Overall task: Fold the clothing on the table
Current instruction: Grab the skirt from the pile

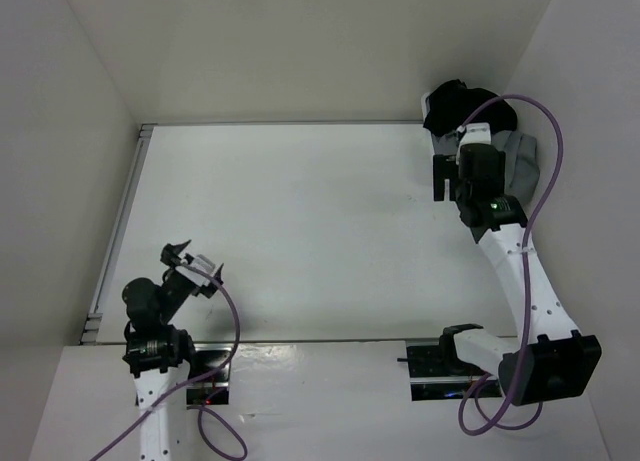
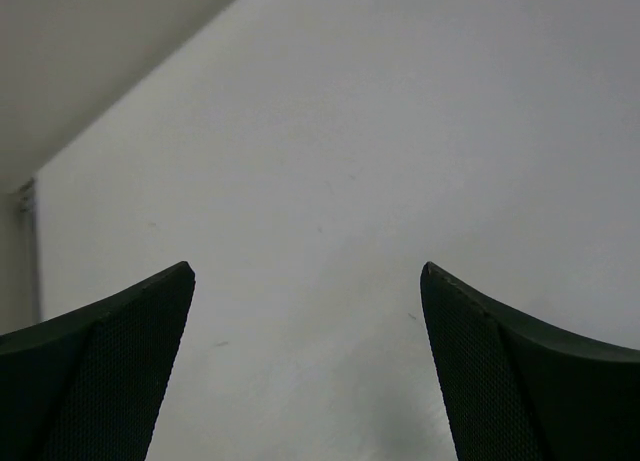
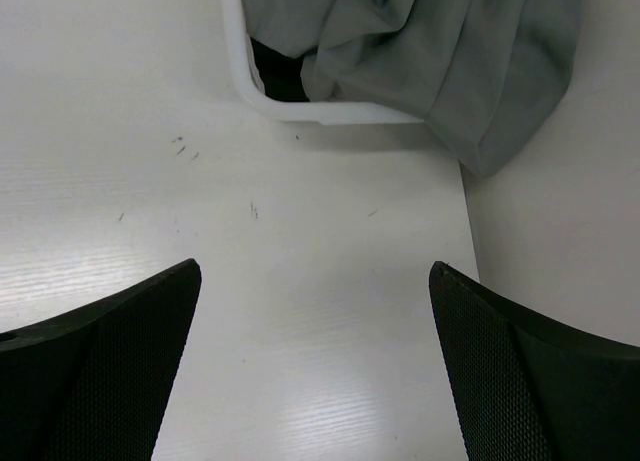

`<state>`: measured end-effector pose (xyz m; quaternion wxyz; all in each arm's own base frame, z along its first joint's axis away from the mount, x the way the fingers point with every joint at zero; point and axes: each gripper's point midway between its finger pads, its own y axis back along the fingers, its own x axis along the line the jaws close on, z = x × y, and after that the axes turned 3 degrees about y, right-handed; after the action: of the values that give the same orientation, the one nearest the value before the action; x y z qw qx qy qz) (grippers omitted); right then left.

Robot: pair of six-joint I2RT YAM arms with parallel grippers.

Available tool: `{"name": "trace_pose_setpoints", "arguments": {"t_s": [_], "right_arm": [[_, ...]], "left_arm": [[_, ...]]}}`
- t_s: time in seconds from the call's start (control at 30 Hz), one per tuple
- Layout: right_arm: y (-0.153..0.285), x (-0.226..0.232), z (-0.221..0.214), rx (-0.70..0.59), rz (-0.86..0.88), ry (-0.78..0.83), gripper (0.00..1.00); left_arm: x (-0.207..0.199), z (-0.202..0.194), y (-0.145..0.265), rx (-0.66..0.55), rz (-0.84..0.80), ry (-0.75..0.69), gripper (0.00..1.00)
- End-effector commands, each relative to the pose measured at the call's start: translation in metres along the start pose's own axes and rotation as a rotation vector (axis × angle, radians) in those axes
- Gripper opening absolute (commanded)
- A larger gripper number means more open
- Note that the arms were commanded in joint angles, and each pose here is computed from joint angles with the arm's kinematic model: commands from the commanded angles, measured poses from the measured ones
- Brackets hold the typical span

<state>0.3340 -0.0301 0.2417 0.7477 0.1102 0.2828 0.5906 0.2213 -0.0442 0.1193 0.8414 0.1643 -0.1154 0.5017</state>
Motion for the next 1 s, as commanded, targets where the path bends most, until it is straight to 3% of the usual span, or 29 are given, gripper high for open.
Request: {"name": "trace_pose_setpoints", "arguments": {"t_s": [0.0,0.1,0.17,0.27,0.3,0.33,0.37,0.4,0.43,0.6,0.63,0.77,0.97], "right_arm": [[0.020,-0.006,0.031,-0.085,0.014,-0.019,0.99],[0.027,-0.010,0.048,-0.125,0.010,-0.034,0.99],[0.023,-0.014,0.054,-0.120,-0.017,-0.054,0.99],[0.004,-0.010,0.057,-0.063,-0.052,-0.053,0.99],[0.001,-0.010,0.067,-0.066,-0.052,-0.055,0.99],[-0.006,-0.008,0.069,-0.057,-0.051,-0.051,0.99],[-0.011,-0.005,0.069,-0.037,-0.050,-0.042,0.99],[-0.022,-0.003,0.070,-0.018,-0.061,-0.050,0.99],[-0.027,-0.001,0.074,-0.023,-0.062,-0.052,0.99],[-0.047,0.013,0.098,-0.078,0.018,-0.070,0.99],[-0.058,0.014,0.094,-0.056,0.029,-0.070,0.99],[-0.091,0.004,0.103,-0.026,0.061,-0.099,0.99],[-0.139,-0.009,0.117,-0.014,0.094,-0.149,0.99]], "left_arm": [[0.060,0.138,0.048,-0.345,0.324,-0.185,1.00],[0.064,0.194,0.077,-0.445,0.386,-0.395,1.00],[0.073,0.231,0.102,-0.545,0.465,-0.322,1.00],[0.097,0.264,0.120,-0.576,0.543,-0.146,1.00],[0.107,0.271,0.121,-0.559,0.562,-0.097,1.00],[0.135,0.252,0.101,-0.429,0.603,0.033,1.00],[0.148,0.252,0.098,-0.396,0.627,0.147,1.00],[0.161,0.278,0.110,-0.409,0.667,0.174,1.00],[0.177,0.254,0.087,-0.275,0.674,0.259,1.00],[0.192,0.236,0.054,-0.040,0.579,0.321,1.00],[0.198,0.213,0.040,0.048,0.576,0.377,1.00],[0.205,0.172,0.006,0.156,0.556,0.496,1.00],[0.197,0.154,-0.031,0.170,0.434,0.586,1.00]]}}
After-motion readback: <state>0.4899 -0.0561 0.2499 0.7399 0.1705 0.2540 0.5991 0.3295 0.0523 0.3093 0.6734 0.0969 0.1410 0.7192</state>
